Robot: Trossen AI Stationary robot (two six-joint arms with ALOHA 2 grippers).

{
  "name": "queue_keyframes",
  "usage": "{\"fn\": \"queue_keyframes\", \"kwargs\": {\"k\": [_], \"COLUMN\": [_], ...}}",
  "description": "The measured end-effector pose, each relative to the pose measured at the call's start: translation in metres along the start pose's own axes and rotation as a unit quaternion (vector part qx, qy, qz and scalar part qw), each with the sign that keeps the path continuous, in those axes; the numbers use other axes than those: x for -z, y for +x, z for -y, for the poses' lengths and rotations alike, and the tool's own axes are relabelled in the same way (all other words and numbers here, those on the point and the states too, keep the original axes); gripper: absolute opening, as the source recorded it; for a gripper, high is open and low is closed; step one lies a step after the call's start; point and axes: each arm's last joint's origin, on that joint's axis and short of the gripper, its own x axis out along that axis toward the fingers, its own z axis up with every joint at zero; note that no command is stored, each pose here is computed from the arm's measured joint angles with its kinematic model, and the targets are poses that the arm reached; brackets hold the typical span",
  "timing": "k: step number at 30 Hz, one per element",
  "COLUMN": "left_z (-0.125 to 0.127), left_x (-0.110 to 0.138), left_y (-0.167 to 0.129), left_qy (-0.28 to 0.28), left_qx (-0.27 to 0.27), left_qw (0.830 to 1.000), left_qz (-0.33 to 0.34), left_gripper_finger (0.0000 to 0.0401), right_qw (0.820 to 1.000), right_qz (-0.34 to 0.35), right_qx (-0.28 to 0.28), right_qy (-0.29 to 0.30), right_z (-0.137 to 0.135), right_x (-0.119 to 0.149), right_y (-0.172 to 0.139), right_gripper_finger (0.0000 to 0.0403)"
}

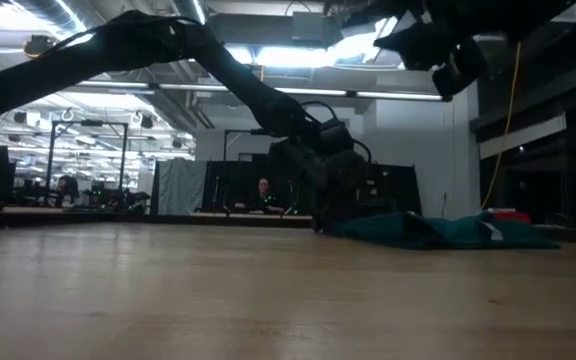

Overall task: Fold microfiber towels
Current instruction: Fold the black towel on the table

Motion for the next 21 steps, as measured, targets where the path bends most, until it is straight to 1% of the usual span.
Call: {"fn": "queue_keyframes", "kwargs": {"k": [3,5,8,12,14,18,21], "left_z": [0.000,0.003,0.010,0.023,0.032,0.050,0.054], "left_x": [0.001,0.003,0.007,0.002,0.002,0.013,0.024], "left_y": [0.000,0.000,-0.001,0.000,0.003,0.010,0.012], "left_qy": [0.004,0.006,-0.016,-0.051,-0.069,-0.078,-0.082], "left_qx": [0.003,0.017,0.042,0.036,0.029,0.031,0.034], "left_qw": [1.000,1.000,0.998,0.998,0.997,0.992,0.988], "left_qz": [-0.003,-0.014,-0.038,-0.030,-0.037,-0.091,-0.125], "left_gripper_finger": [0.0004,0.0008,0.0015,0.0016,0.0016,0.0017,0.0016], "right_qw": [1.000,0.999,0.998,0.996,0.995,0.991,0.988], "right_qz": [0.013,0.023,0.033,0.039,0.040,0.036,0.025], "right_qx": [-0.022,-0.035,-0.048,-0.061,-0.069,-0.084,-0.095], "right_qy": [-0.007,-0.017,-0.032,-0.055,-0.067,-0.096,-0.122], "right_z": [-0.006,-0.010,-0.014,-0.018,-0.020,-0.024,-0.027], "right_x": [0.001,0.000,-0.001,-0.001,0.000,0.004,0.008], "right_y": [-0.010,-0.015,-0.022,-0.029,-0.033,-0.041,-0.048], "right_gripper_finger": [0.0189,0.0180,0.0170,0.0162,0.0161,0.0163,0.0164]}}
